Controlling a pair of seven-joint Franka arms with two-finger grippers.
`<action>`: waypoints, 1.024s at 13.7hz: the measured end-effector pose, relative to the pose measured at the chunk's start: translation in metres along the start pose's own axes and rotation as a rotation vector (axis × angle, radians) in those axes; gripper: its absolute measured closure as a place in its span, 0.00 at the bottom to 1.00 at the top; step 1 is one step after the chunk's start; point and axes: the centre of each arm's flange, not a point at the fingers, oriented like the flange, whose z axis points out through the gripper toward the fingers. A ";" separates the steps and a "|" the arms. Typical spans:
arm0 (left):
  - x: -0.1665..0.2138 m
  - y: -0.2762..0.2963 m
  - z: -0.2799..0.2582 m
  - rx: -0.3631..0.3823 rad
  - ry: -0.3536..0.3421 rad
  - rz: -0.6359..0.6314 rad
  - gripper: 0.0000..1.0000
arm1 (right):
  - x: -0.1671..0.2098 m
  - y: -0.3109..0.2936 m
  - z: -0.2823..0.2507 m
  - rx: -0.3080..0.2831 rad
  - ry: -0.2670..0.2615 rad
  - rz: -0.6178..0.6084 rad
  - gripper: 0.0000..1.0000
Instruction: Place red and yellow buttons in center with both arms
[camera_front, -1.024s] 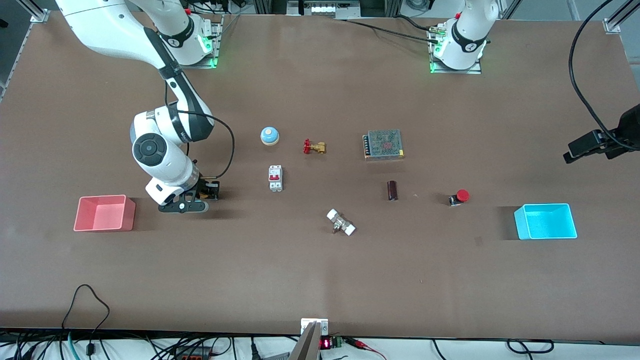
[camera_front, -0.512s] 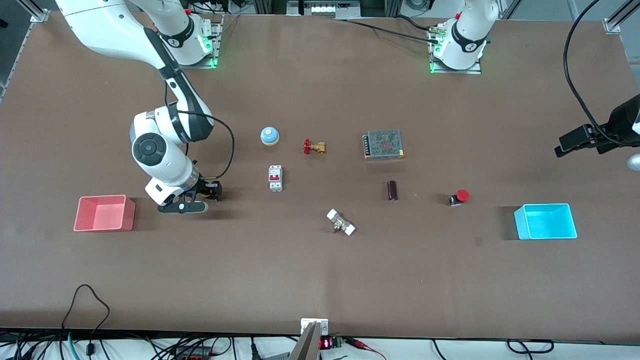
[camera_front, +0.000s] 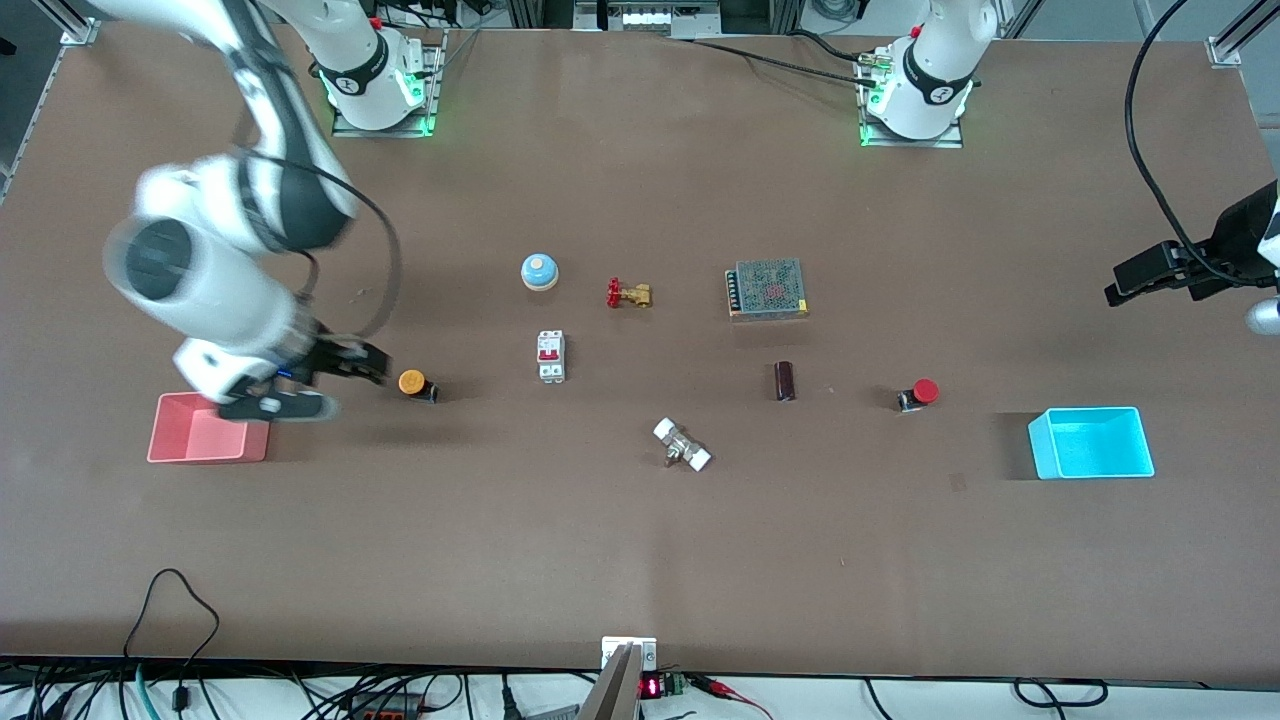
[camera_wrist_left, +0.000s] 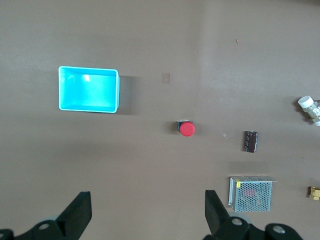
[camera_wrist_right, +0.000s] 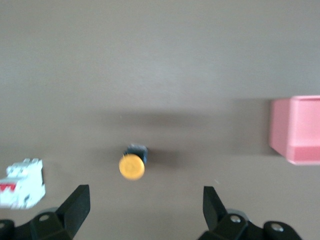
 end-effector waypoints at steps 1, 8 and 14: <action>0.000 0.000 0.000 0.000 0.000 0.000 0.00 | -0.005 0.022 -0.034 -0.001 -0.002 0.017 0.00; -0.001 0.002 -0.001 0.000 0.001 0.003 0.00 | -0.048 0.126 -0.170 0.001 -0.028 0.130 0.00; -0.003 0.009 -0.002 -0.001 -0.002 0.017 0.00 | -0.042 0.118 -0.154 0.001 -0.060 0.106 0.00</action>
